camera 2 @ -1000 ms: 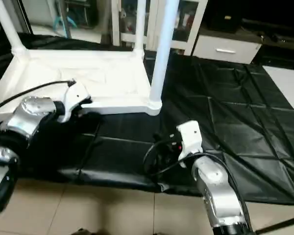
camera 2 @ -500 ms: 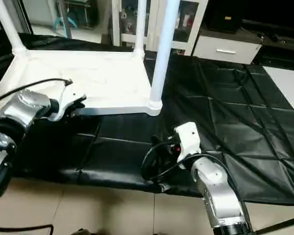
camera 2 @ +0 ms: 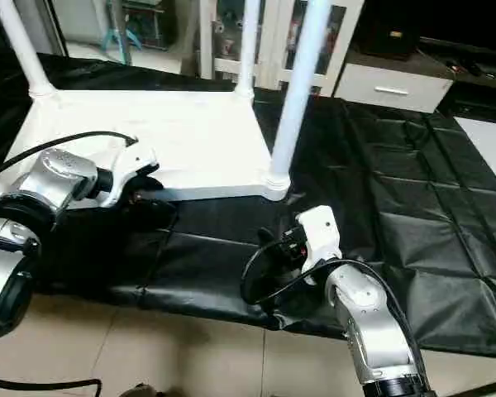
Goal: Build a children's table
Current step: Rotate table base
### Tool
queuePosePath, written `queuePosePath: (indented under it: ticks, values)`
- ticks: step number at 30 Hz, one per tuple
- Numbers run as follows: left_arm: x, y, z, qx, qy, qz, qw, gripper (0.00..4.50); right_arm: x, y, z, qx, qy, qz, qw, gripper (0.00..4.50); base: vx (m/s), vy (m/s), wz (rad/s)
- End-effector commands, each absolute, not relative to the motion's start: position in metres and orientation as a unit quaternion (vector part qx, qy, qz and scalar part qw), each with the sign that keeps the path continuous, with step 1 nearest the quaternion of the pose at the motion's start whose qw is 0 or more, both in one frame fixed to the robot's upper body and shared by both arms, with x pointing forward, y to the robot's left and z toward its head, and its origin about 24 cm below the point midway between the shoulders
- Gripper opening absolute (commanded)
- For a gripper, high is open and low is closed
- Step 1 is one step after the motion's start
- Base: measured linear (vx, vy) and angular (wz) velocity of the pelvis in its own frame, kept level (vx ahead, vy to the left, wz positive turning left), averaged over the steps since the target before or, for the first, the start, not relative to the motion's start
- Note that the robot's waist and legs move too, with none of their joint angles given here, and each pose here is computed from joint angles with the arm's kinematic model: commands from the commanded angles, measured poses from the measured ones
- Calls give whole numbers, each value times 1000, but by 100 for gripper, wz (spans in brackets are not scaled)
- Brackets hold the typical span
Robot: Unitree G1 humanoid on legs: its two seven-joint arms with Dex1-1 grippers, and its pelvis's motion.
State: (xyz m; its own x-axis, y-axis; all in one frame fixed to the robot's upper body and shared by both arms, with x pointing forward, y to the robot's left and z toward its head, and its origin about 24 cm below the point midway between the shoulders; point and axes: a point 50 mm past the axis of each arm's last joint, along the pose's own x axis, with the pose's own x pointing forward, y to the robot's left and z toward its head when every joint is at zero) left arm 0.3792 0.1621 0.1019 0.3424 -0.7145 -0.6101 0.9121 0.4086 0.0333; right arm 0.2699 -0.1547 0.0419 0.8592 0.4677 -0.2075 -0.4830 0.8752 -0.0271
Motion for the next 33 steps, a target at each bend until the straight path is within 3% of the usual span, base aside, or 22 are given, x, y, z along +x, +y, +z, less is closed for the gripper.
queuePosePath:
  ticks: [1, 8, 10, 13, 16, 25, 33]
  values:
    - [381, 150, 108, 174, 239, -529, 795, 293, 271, -156, 49, -47, 86, 249, 964, 390, 0, 0, 0]
    - [385, 121, 106, 125, 180, -513, 830, 293, 271, -154, 48, -48, 86, 251, 963, 390, 0, 0, 0]
    - [390, 115, 113, 144, 137, -480, 855, 293, 272, -154, 49, -50, 85, 252, 963, 390, 0, 0, 0]
    - [392, 121, 114, 193, 135, -463, 854, 293, 272, -154, 49, -51, 84, 252, 963, 390, 0, 0, 0]
    - [391, 145, 108, 278, 174, -443, 835, 293, 270, -155, 48, -52, 85, 250, 963, 390, 0, 0, 0]
    - [384, 192, 93, 369, 255, -394, 802, 293, 267, -152, 45, -50, 89, 255, 961, 390, 0, 0, 0]
    - [378, 202, 81, 382, 300, -384, 785, 293, 267, -151, 45, -54, 88, 262, 960, 390, 0, 0, 0]
